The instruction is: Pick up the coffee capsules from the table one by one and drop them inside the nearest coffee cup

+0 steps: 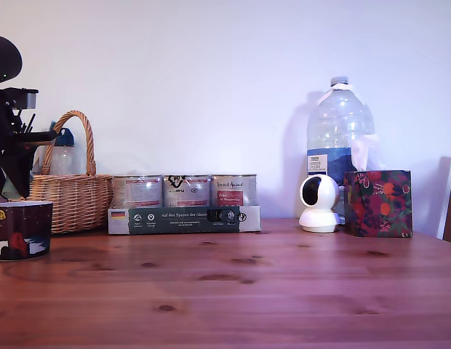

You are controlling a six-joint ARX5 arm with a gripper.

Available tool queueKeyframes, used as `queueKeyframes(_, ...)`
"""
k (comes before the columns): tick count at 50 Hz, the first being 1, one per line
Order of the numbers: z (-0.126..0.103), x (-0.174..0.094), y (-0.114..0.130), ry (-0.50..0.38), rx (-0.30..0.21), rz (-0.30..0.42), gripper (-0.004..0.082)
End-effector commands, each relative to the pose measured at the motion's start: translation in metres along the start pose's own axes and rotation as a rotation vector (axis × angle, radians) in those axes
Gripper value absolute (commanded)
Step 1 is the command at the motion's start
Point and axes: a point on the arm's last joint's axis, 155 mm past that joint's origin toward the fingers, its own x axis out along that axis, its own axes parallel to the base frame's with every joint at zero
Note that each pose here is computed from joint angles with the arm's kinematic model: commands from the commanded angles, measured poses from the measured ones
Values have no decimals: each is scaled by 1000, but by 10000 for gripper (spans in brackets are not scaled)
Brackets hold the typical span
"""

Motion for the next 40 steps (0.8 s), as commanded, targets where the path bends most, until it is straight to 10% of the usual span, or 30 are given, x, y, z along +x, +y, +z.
queueKeyframes(1,-2,5,2,13,0,1,178)
queueKeyframes(15,1,5,3,1,1,2,204)
queueKeyframes(24,8,4,4,-23,-3,9,667)
queueKeyframes(40,11,0,0,-37,27,-6,637)
